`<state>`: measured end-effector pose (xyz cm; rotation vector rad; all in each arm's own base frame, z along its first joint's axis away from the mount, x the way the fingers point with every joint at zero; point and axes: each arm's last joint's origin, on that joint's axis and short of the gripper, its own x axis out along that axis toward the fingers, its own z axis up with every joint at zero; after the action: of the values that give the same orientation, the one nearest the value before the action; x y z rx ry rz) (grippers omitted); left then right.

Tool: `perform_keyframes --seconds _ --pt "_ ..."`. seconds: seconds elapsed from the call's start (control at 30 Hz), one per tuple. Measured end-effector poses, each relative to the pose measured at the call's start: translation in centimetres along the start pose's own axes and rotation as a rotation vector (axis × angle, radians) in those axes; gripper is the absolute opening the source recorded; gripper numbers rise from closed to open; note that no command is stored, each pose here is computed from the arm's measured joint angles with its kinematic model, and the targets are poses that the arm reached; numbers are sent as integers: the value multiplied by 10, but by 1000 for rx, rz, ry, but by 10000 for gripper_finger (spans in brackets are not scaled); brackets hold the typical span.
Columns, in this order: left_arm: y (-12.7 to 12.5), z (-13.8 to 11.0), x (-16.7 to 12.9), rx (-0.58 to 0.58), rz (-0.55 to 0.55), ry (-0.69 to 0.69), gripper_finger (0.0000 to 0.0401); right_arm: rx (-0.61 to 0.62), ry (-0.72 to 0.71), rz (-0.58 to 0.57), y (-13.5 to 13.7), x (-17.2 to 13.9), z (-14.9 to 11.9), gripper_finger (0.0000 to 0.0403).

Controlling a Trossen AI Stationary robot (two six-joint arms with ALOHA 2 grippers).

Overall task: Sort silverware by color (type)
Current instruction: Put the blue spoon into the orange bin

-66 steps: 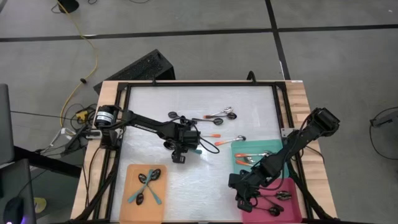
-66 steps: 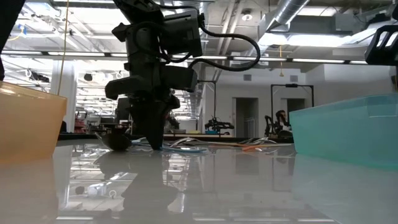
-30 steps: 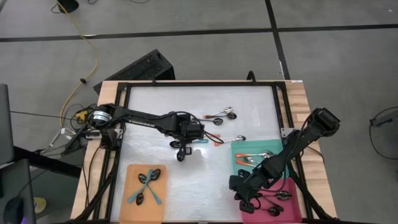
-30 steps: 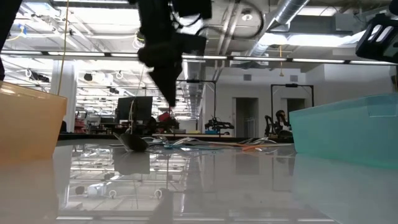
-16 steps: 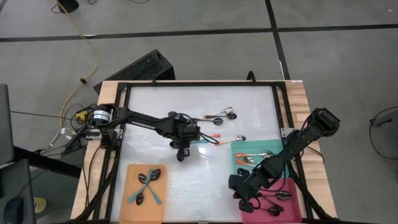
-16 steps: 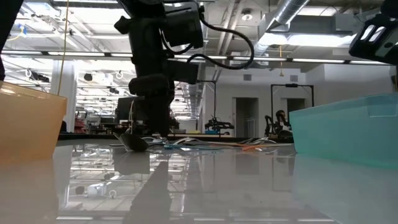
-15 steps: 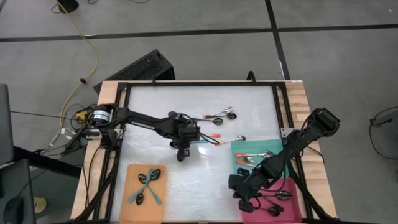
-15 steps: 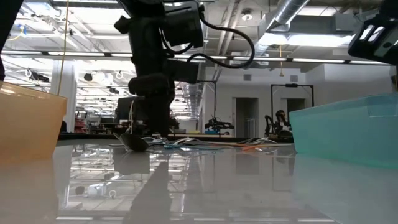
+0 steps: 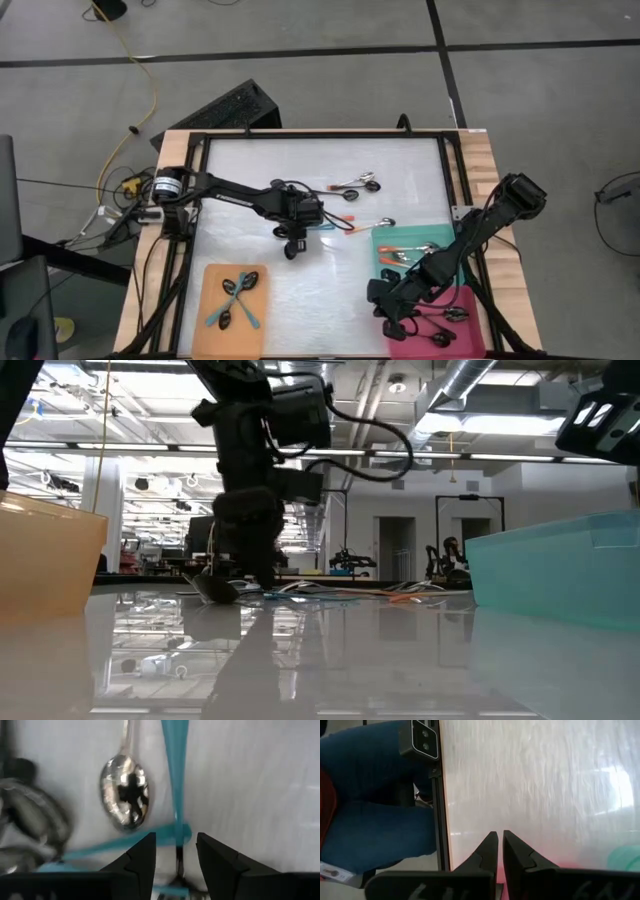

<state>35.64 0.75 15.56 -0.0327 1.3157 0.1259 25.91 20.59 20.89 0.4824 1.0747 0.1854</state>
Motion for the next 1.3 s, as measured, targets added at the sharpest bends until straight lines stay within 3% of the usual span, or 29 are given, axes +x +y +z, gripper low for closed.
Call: perform_keyframes --seconds 0.4,0.67,1.03,1.3 --pt "0 -4 12 -12 -8 68 124 0 3 -5 -1 0 0 36" --pt "5 -5 13 -53 -2 84 10 0 3 -5 -1 0 0 36" --pt "10 -4 3 -131 43 37 2 0 -53 -44 -1 0 1 36" --pt "11 5 -28 -199 20 -118 1 3 -208 -107 0 -1 8 36"
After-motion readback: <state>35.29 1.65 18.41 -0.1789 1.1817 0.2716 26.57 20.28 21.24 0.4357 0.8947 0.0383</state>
